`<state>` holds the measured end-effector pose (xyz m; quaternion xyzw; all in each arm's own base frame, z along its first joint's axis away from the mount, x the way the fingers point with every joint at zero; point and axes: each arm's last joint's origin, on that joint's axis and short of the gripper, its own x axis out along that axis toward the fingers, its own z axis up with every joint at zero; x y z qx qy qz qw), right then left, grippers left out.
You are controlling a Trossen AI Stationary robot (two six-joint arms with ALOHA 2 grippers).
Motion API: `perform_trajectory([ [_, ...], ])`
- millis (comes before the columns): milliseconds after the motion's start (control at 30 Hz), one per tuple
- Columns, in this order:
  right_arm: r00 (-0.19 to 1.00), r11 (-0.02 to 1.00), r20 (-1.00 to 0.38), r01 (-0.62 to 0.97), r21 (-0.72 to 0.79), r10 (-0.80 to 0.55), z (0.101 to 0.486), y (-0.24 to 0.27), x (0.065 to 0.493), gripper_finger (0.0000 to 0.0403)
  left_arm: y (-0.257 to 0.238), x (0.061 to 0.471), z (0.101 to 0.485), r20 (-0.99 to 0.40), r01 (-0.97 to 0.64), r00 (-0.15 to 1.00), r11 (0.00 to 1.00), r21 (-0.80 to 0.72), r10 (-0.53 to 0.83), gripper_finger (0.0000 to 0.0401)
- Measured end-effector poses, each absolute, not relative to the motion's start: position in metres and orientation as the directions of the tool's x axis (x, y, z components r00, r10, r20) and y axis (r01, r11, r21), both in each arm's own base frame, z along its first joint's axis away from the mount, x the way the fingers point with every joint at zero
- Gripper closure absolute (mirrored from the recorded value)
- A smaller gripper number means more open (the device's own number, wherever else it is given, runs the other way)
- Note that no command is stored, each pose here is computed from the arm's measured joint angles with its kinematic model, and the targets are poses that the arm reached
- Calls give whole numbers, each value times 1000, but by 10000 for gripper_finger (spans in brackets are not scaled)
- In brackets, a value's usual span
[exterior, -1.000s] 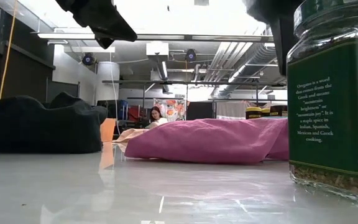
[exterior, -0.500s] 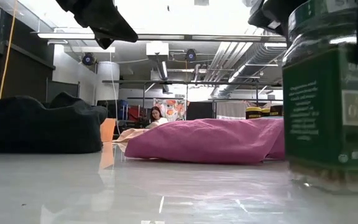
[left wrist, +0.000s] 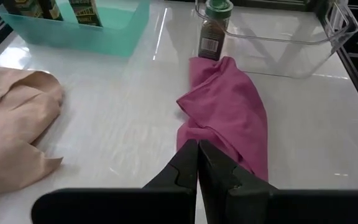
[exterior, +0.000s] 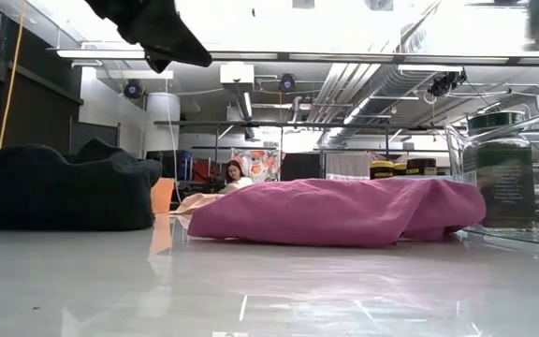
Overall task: Sort spices by type
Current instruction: Put the green seasoning bottle into the transparent bin
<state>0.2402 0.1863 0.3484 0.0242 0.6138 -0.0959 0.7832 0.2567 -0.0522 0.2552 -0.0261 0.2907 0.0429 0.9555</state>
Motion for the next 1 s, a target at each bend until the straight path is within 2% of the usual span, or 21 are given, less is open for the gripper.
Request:
perform_trajectory([
  [133, 137, 984, -988, 174, -44, -68, 343, 190, 212, 213, -51, 258, 256, -547, -103, 834, 994, -29, 71, 401],
  [300, 53, 968, -989, 216, -126, -140, 306, 184, 196, 213, -49, 259, 257, -536, -111, 841, 993, -33, 76, 401],
  [500, 125, 955, -978, 265, -130, -168, 265, 169, 201, 213, -49, 259, 257, -533, -121, 842, 992, -28, 88, 401],
  [600, 105, 957, -976, 243, -158, -188, 251, 163, 201, 213, -49, 259, 257, -533, -122, 841, 992, -28, 88, 401],
  [667, 88, 956, -972, 218, -195, -219, 245, 159, 199, 213, -49, 259, 257, -533, -123, 842, 992, -28, 90, 401],
  [1000, 177, 948, -935, 137, -287, -309, 244, 154, 204, 213, -49, 259, 257, -533, -140, 841, 989, -45, 94, 401],
])
